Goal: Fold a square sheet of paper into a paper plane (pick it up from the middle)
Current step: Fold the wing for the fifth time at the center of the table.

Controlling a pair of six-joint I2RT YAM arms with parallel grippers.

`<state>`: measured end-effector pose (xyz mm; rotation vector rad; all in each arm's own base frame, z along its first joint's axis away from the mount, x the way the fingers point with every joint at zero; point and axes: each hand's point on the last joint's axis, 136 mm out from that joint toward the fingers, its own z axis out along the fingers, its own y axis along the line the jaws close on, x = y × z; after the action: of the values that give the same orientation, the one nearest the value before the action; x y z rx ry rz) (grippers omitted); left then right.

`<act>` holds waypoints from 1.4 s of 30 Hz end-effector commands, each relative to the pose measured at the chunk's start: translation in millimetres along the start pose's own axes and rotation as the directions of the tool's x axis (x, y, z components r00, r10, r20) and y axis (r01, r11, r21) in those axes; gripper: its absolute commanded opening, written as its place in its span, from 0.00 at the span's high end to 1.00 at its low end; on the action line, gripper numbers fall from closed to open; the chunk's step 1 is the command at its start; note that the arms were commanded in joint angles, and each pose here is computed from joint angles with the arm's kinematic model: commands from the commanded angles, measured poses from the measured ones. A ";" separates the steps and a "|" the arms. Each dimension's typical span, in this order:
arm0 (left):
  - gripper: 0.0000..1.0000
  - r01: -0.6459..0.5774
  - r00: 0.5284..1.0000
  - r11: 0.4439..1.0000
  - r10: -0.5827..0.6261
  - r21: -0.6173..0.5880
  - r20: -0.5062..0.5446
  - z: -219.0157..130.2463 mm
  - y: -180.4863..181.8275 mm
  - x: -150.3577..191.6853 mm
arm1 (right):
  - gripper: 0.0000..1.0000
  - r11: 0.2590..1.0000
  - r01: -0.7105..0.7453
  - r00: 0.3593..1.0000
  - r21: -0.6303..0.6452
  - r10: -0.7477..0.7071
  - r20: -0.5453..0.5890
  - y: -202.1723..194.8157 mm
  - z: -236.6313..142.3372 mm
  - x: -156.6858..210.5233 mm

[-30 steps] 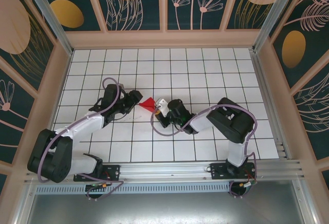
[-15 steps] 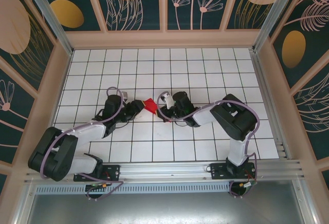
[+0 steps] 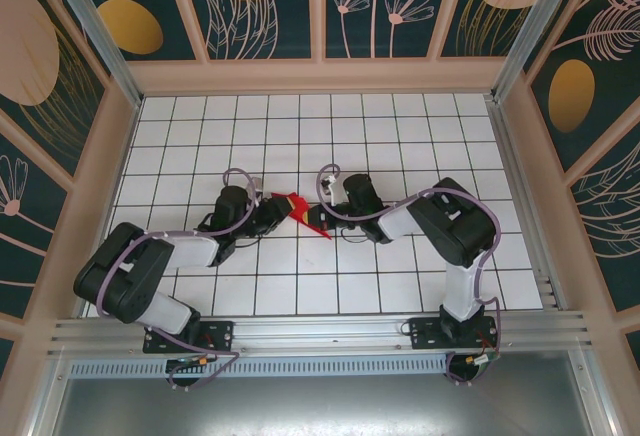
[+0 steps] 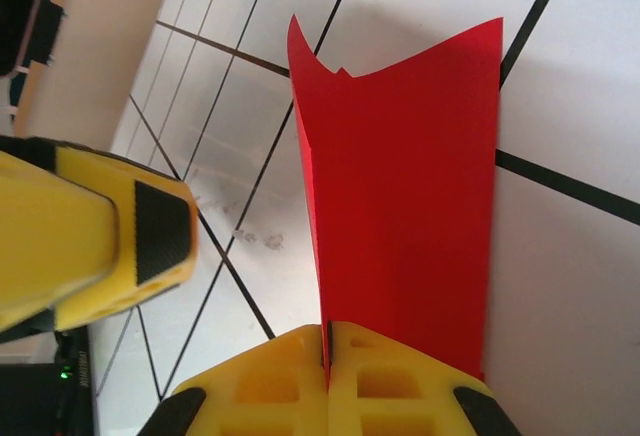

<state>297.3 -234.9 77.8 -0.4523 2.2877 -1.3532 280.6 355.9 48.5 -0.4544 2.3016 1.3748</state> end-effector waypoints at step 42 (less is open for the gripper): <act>0.75 0.013 0.999 0.999 -0.011 0.038 -0.043 32.5 18.9 9.3 | 1.00 0.991 -0.128 0.984 0.046 0.132 -0.116 -28.3 11.3 29.6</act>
<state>297.6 -248.8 37.7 -0.4503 2.3319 -1.4018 275.5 355.8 28.2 -0.4146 2.4026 1.4211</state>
